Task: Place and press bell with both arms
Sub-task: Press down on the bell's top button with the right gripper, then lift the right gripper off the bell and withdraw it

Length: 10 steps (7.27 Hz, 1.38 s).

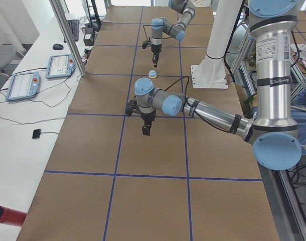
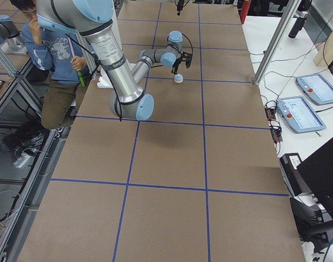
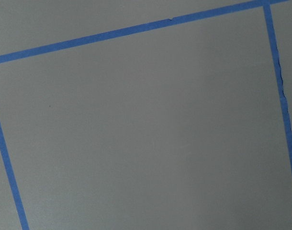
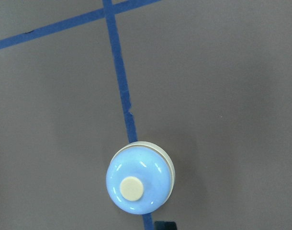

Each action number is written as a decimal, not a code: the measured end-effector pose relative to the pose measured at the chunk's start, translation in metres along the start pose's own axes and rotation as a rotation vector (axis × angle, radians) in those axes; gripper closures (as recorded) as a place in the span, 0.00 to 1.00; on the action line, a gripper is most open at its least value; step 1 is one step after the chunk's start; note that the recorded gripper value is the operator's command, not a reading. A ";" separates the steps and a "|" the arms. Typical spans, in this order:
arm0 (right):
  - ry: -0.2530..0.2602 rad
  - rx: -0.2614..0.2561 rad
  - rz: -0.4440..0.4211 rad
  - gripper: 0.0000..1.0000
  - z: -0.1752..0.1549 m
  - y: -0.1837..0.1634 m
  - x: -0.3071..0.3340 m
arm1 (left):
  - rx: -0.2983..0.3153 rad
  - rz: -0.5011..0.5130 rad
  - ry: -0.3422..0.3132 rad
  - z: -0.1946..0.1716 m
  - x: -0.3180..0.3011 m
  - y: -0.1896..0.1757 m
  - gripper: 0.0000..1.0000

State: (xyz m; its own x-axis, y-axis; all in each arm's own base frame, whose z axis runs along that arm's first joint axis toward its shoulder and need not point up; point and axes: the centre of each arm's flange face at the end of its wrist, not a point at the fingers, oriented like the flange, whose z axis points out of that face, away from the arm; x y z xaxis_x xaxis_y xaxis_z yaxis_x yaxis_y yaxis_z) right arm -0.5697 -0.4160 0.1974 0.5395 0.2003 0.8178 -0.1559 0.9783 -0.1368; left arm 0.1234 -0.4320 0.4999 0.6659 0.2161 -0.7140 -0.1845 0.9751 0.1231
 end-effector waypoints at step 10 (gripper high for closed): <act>-0.001 0.013 0.034 1.00 -0.020 -0.041 0.000 | 0.004 0.001 0.001 -0.002 0.002 -0.001 0.00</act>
State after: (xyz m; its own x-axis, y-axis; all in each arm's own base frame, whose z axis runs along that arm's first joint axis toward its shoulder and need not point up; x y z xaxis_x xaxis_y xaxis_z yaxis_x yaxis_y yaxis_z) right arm -0.5465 -0.4549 0.1918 0.5330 0.2334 0.8133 -0.1848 0.9701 -0.1573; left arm 0.1236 -0.4326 0.4974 0.6649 0.2167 -0.7148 -0.1821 0.9751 0.1262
